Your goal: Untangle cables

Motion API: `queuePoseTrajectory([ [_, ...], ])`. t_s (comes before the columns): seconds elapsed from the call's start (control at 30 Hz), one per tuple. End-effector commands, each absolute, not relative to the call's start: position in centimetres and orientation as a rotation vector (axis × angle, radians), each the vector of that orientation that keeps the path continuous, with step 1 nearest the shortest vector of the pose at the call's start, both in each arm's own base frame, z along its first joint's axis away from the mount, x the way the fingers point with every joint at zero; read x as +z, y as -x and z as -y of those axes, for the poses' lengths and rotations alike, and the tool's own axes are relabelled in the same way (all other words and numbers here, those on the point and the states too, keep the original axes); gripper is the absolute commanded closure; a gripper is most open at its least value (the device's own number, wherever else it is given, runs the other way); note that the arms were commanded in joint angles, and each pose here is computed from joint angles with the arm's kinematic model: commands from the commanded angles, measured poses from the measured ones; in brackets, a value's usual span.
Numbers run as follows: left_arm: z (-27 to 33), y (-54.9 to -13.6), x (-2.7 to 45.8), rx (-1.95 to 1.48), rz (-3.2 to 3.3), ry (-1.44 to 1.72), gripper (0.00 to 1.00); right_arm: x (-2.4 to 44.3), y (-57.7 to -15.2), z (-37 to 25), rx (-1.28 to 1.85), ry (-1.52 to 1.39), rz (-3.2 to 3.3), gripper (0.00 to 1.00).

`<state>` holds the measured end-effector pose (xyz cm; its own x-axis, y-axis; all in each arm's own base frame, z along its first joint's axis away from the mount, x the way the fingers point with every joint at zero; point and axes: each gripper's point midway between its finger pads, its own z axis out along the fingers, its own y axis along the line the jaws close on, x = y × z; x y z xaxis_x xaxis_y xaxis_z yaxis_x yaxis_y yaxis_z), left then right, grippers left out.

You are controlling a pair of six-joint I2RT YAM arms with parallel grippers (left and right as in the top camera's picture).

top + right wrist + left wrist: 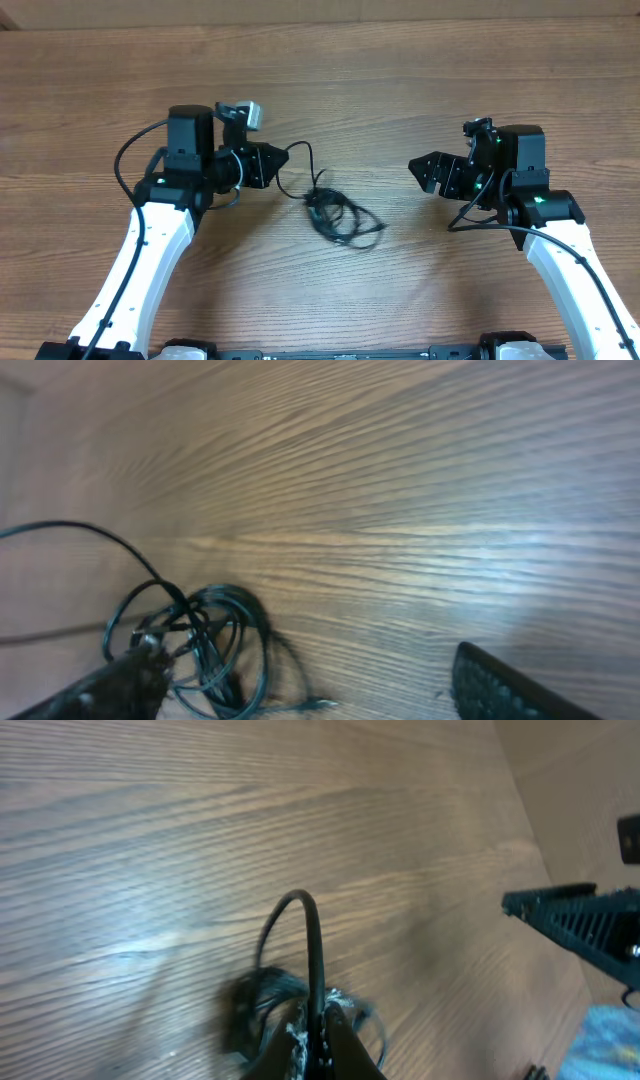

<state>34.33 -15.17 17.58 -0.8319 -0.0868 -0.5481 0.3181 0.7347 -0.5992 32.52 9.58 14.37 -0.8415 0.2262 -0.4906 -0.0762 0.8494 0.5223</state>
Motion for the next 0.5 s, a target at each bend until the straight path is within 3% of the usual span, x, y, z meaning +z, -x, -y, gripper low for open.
queuePoseTrajectory([
  [0.0, 16.2, -33.9, 18.3, -0.928, -2.360, -0.252, 0.96, 15.7, -32.6, -10.7, 0.822, -0.059, -2.435, 0.12],
  [0.13, 17.5, -32.9, 17.9, -0.907, -2.360, -0.377, 0.92, 15.9, -32.2, -11.2, 0.866, -0.044, -2.436, 0.12],
  [0.2, 16.5, -33.1, 16.9, -0.807, -2.402, -0.354, 0.42, 15.7, -32.1, -11.1, 0.860, -0.051, -2.446, 0.12],
  [0.47, 12.8, -30.2, 12.3, -0.570, -2.678, -0.227, 0.33, 15.1, -32.0, -10.5, 0.812, -0.079, -2.472, 0.12],
])
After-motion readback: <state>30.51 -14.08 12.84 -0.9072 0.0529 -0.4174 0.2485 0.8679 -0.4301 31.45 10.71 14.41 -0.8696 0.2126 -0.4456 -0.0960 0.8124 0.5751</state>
